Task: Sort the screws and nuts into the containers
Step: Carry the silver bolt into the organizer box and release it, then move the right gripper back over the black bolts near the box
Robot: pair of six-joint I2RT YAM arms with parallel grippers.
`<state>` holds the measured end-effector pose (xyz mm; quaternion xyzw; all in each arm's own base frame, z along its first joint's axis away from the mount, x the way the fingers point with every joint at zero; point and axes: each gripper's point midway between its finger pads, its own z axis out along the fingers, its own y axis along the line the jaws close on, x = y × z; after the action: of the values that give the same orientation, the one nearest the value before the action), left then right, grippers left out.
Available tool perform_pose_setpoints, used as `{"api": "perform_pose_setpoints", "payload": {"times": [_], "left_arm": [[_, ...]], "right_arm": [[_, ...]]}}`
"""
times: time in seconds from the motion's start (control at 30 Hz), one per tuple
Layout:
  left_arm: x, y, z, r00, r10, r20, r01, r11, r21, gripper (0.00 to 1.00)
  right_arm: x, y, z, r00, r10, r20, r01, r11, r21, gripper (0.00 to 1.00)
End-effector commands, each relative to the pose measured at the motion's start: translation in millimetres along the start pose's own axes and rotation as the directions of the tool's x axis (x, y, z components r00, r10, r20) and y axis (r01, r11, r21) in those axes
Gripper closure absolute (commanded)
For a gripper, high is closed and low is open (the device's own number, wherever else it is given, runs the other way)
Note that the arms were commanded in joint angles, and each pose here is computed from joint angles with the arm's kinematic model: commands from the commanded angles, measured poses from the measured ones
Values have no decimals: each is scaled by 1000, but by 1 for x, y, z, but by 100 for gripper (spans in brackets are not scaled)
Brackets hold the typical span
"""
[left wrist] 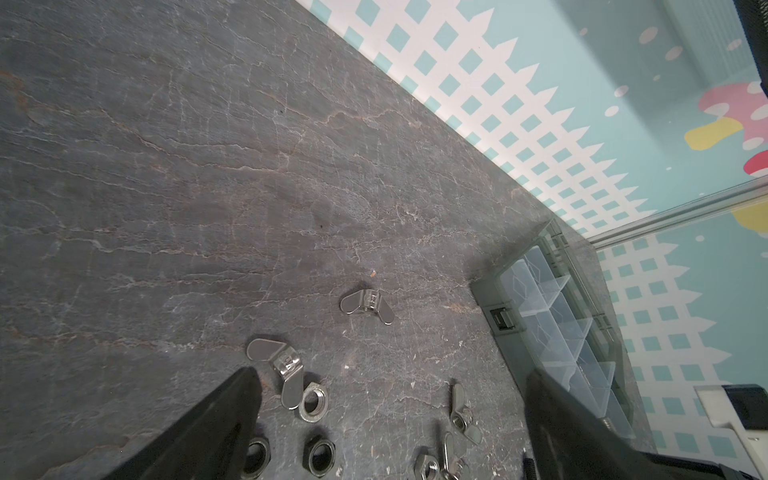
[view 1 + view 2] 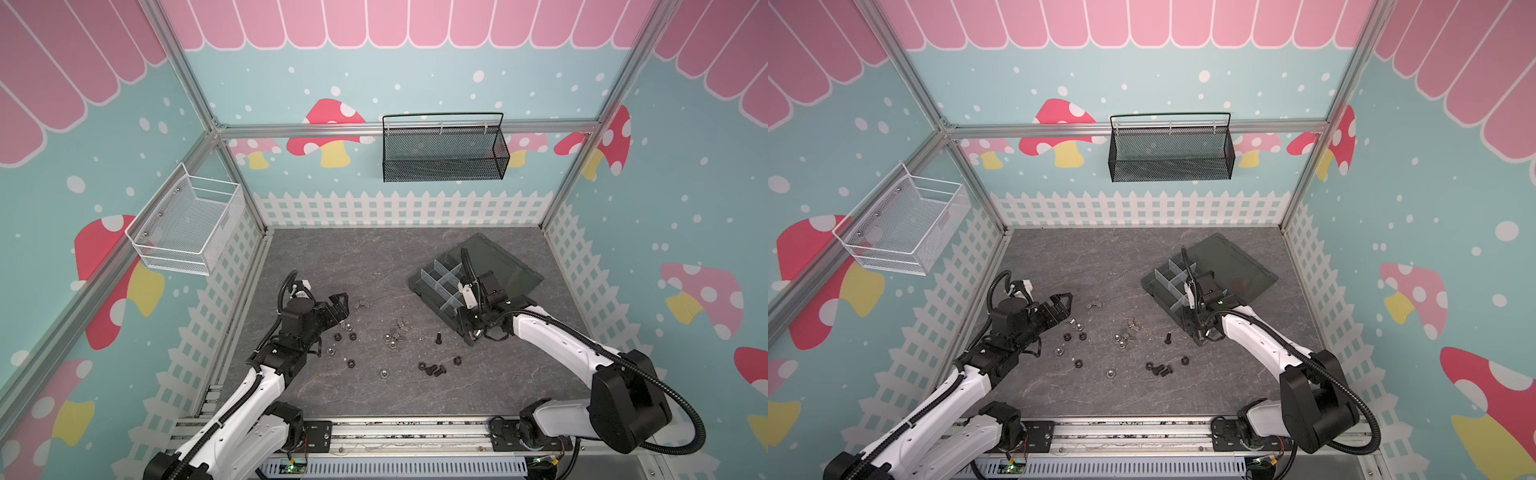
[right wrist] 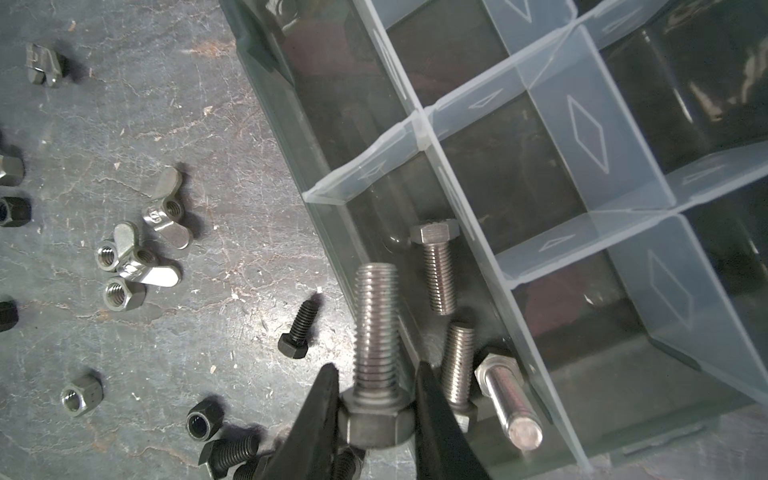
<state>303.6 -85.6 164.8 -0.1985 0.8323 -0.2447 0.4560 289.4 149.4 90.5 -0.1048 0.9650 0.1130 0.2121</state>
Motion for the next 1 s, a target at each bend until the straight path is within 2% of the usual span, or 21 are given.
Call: {"api": "perform_pose_setpoints", "payload": {"times": [0.0, 0.2, 0.33, 0.4, 0.57, 0.77, 0.97], "left_arm": [[1, -1, -1, 1000, -7, 2, 7, 1000, 11, 0], [-3, 2, -5, 1000, -5, 13, 5, 1000, -15, 0], [-1, 5, -4, 1000, -5, 8, 5, 1000, -25, 0], [0, 6, -3, 1000, -5, 5, 5, 1000, -31, 0], [0, 7, -5, 1000, -4, 8, 4, 999, -34, 0], [-6, 7, -10, 999, 6, 32, -5, 999, -39, 0], [-6, 9, -12, 999, 4, 39, -2, 999, -45, 0]], "right_arm": [[-16, 2, 3, 1000, -23, 21, 23, 1000, -11, 100], [-21, -4, 16, 999, -37, -4, 37, 999, 19, 95], [-25, -6, 21, 999, -44, -7, 44, 999, 31, 86], [-26, -6, 23, 999, -46, -11, 46, 998, 34, 77], [-28, -6, 24, 999, -46, -7, 46, 998, 34, 67], [-32, -4, 20, 999, -45, 10, 44, 999, 30, 61], [-38, -3, 9, 998, -40, 40, 39, 999, 27, 60]]}}
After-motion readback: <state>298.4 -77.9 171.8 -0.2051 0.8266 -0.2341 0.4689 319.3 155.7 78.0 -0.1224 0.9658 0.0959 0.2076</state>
